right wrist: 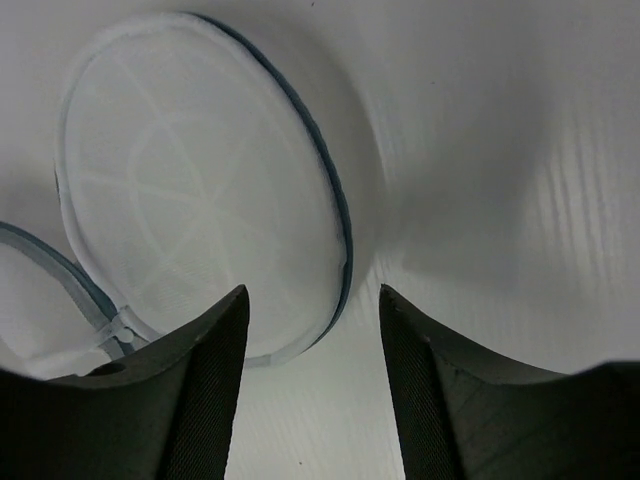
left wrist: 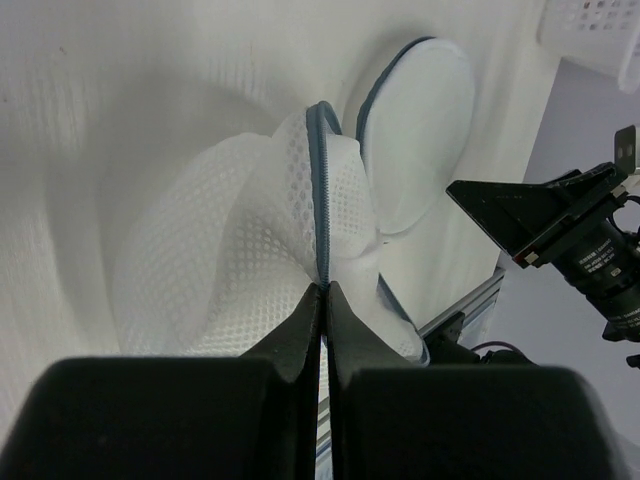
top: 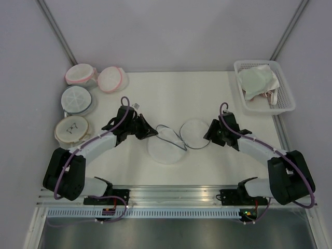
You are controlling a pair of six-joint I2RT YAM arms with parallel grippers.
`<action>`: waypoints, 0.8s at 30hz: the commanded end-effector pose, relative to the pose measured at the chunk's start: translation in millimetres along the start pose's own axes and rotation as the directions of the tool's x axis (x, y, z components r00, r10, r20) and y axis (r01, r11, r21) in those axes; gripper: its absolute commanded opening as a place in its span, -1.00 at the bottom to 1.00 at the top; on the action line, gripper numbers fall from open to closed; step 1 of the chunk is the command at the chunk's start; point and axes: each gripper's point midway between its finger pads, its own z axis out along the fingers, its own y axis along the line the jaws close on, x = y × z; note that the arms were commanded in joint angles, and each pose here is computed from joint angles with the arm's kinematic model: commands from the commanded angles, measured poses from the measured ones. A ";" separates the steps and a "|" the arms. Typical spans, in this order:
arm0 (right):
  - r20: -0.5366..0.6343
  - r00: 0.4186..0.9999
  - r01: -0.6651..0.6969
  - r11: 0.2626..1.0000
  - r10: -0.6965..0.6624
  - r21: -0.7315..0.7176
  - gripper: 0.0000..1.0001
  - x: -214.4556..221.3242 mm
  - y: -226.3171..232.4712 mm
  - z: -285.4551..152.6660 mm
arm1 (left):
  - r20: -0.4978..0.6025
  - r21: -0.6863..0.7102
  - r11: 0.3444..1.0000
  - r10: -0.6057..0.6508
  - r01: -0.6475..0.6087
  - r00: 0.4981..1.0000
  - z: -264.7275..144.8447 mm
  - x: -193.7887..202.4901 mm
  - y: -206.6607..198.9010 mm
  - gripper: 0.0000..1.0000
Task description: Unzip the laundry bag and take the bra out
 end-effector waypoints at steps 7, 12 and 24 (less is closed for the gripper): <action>0.034 0.999 -0.036 0.993 0.040 -0.111 0.06 -4.9 23.8 16.5 | 0.008 0.092 0.995 0.026 -0.027 1.000 -7.5 3.8 -14.3 -0.95; 0.034 0.999 -0.039 0.994 0.043 -0.104 -0.32 -4.7 21.9 20.6 | 0.010 0.104 0.994 0.024 -0.024 1.000 -12.5 7.5 -14.9 -0.95; 0.088 0.995 -0.019 0.986 0.034 -0.164 -0.99 -9.7 28.5 -1.2 | 0.018 0.119 0.993 0.025 -0.027 1.000 -18.6 9.0 -18.2 -0.95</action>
